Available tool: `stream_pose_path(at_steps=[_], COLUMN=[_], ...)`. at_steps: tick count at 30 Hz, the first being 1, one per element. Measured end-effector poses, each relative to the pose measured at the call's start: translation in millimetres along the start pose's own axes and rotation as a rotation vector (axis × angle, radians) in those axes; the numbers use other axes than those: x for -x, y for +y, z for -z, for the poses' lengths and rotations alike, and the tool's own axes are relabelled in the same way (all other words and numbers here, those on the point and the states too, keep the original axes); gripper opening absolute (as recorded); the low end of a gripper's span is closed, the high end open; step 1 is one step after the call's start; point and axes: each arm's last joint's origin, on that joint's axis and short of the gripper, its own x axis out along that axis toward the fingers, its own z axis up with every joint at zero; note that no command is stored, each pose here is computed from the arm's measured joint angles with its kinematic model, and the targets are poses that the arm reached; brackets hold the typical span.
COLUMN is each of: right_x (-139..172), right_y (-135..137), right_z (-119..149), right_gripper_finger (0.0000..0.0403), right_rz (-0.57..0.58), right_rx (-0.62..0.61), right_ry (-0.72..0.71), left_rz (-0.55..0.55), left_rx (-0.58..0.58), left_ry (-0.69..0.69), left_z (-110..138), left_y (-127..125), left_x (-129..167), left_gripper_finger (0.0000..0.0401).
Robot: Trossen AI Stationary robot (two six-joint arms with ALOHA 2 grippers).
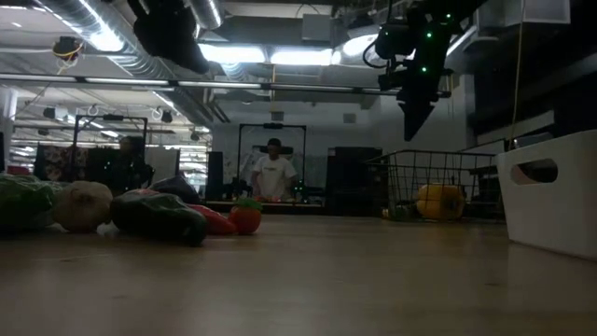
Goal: Sort produce into baskets
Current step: Put the green chili pepper into the black wire basket
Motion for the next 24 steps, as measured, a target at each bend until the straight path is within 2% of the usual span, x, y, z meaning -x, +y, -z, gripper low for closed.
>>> stream_pose_path(at_steps=[8,15,19,24], right_x=[0,0,0,0], right_y=[0,0,0,0], right_z=[0,0,0,0], right_gripper_finger=[0.0205,0.0205,0.0204,0.0205], right_rz=[-0.001,-0.002,-0.002,-0.002], right_rx=[-0.012,-0.013,-0.014,-0.015], right_ry=[0.001,0.001,0.001,0.001], left_rz=[-0.072,-0.124,-0.148,-0.172], left_rx=[-0.177,-0.288,-0.317,-0.321], left_ry=[0.183,0.298,0.355,0.394], left_z=[24,41,50,56], left_y=[-6,-7,-7,-4], left_x=[-24,-60,-76,-88], left_gripper_finger=[0.0374,0.0375,0.0364,0.0331])
